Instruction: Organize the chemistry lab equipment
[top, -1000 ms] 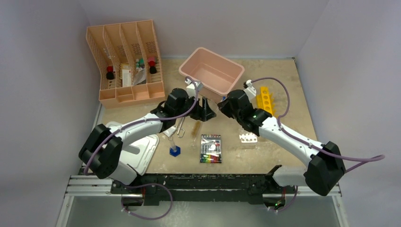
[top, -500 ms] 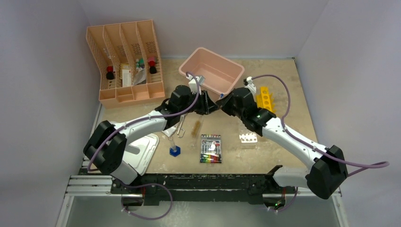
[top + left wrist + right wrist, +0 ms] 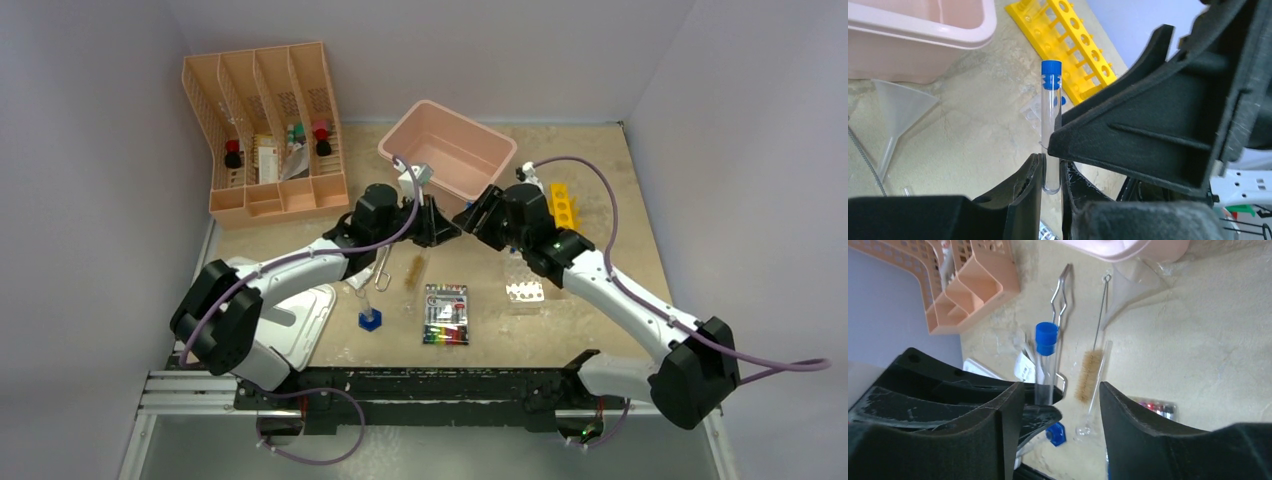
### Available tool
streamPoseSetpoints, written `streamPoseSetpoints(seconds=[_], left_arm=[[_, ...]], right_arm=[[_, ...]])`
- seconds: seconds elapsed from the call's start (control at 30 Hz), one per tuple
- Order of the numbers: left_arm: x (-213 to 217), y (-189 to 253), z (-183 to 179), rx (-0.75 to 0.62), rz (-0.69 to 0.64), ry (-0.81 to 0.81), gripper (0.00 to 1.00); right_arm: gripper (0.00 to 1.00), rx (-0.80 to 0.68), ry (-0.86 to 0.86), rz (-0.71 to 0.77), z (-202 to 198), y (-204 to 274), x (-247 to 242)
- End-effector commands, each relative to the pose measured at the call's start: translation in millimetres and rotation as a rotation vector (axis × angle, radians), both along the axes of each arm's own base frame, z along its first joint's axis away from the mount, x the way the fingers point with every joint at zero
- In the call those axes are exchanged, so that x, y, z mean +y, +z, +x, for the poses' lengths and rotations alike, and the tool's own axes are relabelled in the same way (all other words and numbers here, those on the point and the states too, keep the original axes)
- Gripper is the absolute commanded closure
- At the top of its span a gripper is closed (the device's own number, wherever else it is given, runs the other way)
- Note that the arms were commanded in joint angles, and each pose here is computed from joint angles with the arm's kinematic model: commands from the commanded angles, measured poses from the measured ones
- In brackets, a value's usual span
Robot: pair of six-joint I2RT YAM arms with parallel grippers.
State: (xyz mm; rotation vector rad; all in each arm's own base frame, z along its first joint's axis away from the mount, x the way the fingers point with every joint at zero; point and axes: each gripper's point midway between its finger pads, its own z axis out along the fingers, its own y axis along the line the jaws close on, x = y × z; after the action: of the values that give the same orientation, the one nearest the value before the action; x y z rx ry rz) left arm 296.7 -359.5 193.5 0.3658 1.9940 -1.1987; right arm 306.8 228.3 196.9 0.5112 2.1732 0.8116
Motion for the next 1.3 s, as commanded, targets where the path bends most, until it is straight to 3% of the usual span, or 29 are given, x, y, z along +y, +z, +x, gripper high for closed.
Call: streamPoseSetpoints(seconds=[0.0, 0.37, 0.63, 0.7, 1.1, 1.27], left_arm=[[2, 59, -13, -0.198, -0.125, -0.067, 1.00], [7, 85, -57, -0.274, -0.148, -0.263, 1.00], [15, 84, -70, -0.330, -0.055, -0.341, 1.00], [16, 84, -70, -0.337, -0.048, -0.341, 1.00], [19, 89, -70, -0.359, -0.042, -0.323, 1.00], [21, 89, -69, -0.364, -0.037, -0.316, 1.00]], right_arm=[[0.39, -0.052, 0.119, -0.029, -11, 27, -2], [0.36, -0.187, 0.225, 0.011, -22, 98, -10], [0.67, -0.126, 0.306, 0.131, -37, 104, 2], [0.69, -0.146, 0.332, 0.165, -42, 111, 5], [0.57, -0.081, 0.437, 0.160, -63, 99, 10], [0.77, -0.097, 0.466, 0.190, -68, 102, 13]])
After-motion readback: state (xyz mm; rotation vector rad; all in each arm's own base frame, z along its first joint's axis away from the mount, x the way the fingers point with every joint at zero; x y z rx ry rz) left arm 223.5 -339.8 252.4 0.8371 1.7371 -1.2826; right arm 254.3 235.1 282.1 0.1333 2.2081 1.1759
